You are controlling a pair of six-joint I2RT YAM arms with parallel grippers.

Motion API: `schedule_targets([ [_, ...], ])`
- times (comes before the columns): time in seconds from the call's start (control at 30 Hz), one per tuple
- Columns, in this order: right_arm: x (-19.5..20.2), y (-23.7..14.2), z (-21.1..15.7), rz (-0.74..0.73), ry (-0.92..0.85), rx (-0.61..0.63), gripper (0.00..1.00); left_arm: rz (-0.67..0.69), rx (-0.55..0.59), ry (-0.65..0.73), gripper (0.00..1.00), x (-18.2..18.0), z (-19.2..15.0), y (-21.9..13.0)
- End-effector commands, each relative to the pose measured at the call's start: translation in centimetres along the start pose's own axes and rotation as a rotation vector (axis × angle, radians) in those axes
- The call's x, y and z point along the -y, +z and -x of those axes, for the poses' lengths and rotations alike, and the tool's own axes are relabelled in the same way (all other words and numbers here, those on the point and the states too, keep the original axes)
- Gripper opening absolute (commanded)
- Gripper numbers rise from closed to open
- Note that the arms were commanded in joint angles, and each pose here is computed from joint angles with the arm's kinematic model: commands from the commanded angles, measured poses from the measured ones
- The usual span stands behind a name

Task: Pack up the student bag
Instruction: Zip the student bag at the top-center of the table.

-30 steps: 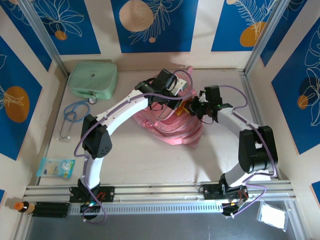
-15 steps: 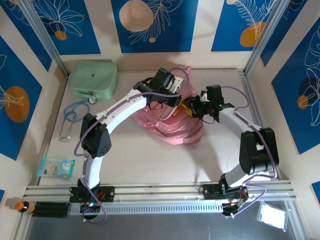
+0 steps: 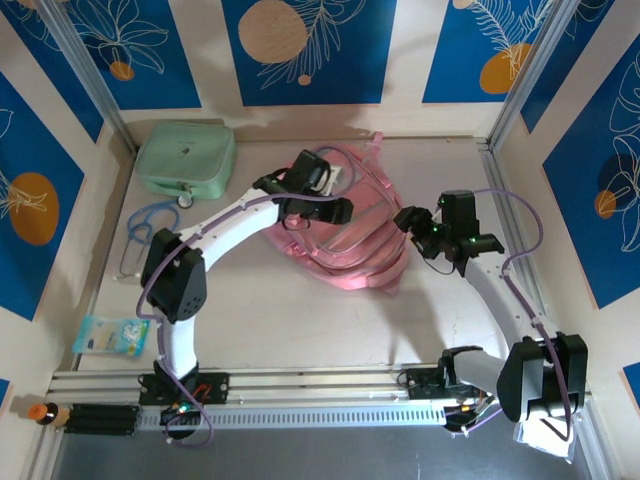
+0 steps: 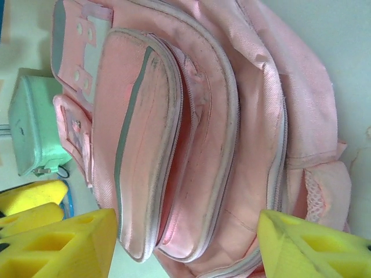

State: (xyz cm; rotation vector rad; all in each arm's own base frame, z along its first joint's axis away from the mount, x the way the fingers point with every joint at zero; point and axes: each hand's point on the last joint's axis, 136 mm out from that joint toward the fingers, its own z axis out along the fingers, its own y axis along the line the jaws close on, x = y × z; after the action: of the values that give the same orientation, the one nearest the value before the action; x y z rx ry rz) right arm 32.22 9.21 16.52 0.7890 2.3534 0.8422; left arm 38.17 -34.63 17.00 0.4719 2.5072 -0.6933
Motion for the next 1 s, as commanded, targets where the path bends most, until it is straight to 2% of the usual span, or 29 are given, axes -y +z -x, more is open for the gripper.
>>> schedule_targets([
  [0.0, 0.0, -0.2, -0.1, -0.024, -0.057, -0.001, 0.65, 0.045, 0.038, -0.187, 0.66, -3.9, -0.6, -1.1],
  [0.13, -0.6, 0.6, -0.6, -0.023, -0.064, -0.031, 0.65, 0.032, 0.017, -0.377, 0.65, -6.9, -2.9, -1.0],
  [0.23, -1.1, 1.2, -1.1, -0.028, -0.067, -0.053, 0.65, -0.013, 0.015, -0.501, 0.60, -8.3, -3.5, -0.9],
  [0.3, -1.2, 1.4, -1.3, -0.033, -0.070, -0.057, 0.64, -0.056, 0.016, -0.534, 0.56, -8.4, -3.4, -0.7],
  [0.4, -1.3, 1.5, -1.5, -0.038, -0.069, -0.058, 0.64, -0.102, 0.002, -0.548, 0.49, -7.9, -3.2, -0.1],
  [0.73, -1.4, 1.9, -1.8, -0.047, -0.070, -0.070, 0.64, -0.201, -0.036, -0.554, 0.46, -6.5, -3.5, 1.0],
  [0.97, -1.4, 2.3, -2.1, -0.050, -0.074, -0.080, 0.64, -0.143, -0.080, -0.560, 0.46, -7.5, -5.0, 1.4],
])
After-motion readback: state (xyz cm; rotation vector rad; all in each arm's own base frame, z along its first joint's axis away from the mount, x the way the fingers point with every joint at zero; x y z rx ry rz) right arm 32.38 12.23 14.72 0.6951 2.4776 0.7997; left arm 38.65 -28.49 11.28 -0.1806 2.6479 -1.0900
